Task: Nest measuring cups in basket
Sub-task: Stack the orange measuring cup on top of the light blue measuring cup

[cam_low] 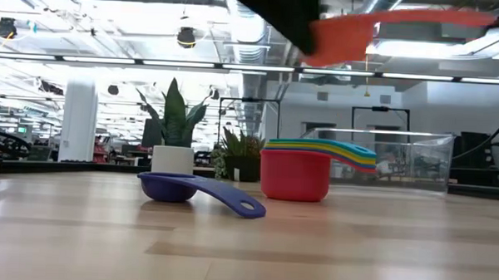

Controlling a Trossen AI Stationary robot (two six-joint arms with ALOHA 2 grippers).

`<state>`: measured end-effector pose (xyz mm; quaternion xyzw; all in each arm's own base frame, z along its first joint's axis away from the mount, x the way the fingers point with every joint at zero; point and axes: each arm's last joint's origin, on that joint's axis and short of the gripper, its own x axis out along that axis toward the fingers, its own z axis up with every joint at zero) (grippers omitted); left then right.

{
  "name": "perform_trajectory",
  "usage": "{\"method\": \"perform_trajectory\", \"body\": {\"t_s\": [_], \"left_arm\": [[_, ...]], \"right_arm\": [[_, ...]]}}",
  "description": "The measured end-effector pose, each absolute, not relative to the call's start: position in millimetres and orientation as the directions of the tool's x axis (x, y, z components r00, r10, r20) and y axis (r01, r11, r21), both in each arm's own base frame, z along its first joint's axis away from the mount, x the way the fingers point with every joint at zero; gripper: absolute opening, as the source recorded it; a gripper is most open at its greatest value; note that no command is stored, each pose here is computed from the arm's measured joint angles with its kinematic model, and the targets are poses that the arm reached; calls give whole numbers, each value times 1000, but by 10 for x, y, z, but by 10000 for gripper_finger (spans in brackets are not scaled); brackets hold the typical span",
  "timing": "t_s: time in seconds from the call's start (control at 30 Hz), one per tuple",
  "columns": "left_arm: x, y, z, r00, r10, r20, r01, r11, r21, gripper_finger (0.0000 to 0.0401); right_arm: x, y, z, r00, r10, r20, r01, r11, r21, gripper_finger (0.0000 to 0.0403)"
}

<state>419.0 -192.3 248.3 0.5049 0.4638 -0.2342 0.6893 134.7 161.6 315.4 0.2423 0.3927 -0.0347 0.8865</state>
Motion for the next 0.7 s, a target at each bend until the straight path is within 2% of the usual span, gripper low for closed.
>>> {"method": "perform_trajectory", "body": {"t_s": [0.17,0.23,0.3,0.4,0.5,0.7], "left_arm": [[4130,-1508,2550,297,387,-873,865,278,418,2],[4138,-1297,2547,231,436,-870,893,260,368,2],[4177,-1115,2546,203,460,-865,907,244,343,1],[4222,-950,2566,206,516,-831,933,153,326,1],[4263,-888,2630,243,434,-868,920,181,348,1],[4225,-882,2745,270,397,-877,914,181,364,0]], "right_arm": [[1355,1607,3160,713,98,-695,263,881,393,27],[1360,1604,3166,727,81,-682,268,881,391,27],[1363,1603,3169,733,74,-676,271,880,391,27],[1365,1602,3169,734,74,-675,271,879,391,27],[1365,1603,3169,734,74,-675,271,879,392,27],[1373,1602,3178,749,61,-659,276,877,394,27]]}}
